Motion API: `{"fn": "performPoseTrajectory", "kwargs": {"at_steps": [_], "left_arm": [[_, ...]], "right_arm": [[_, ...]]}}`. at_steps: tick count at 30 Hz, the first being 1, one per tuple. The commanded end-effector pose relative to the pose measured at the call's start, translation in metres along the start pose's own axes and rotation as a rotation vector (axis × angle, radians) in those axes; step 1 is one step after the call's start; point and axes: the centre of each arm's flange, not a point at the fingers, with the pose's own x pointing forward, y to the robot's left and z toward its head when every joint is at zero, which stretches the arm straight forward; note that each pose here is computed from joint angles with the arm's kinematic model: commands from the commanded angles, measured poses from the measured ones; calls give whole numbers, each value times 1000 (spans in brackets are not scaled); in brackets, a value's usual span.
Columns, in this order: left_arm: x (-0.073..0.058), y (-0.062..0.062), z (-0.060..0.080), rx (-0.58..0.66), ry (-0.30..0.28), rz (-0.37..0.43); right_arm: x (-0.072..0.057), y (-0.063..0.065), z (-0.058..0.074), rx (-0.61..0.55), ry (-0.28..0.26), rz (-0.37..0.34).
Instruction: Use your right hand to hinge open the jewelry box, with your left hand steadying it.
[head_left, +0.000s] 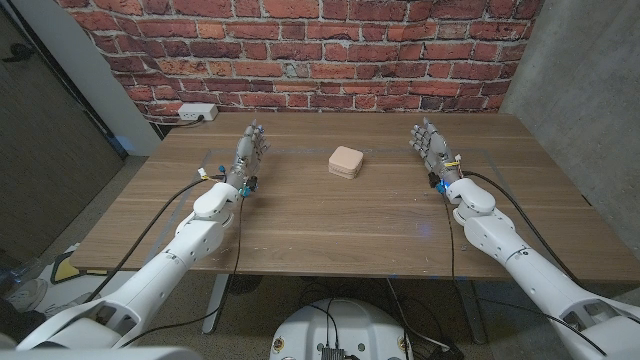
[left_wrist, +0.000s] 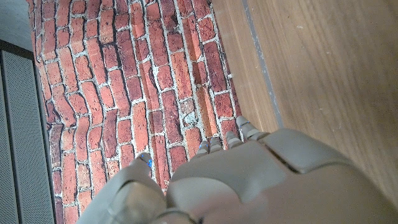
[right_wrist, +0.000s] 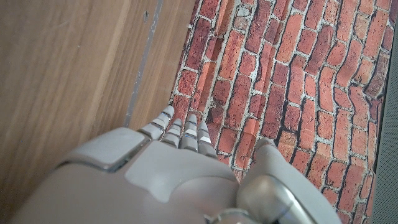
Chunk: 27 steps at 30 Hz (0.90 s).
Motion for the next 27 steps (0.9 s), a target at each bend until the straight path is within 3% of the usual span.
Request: {"fn": "performPoseTrajectory", "kwargs": {"at_steps": [1,16,27], "left_arm": [[-7,-1,0,-2,-5,-4],[-11,0,2,1,-15,-9],[-16,2,2,-4,-19,-8]], "right_arm": [[-2,4,5,-48,32,16],[-1,15,27,-226,46,11],[1,30,44,-393,19,16]]}}
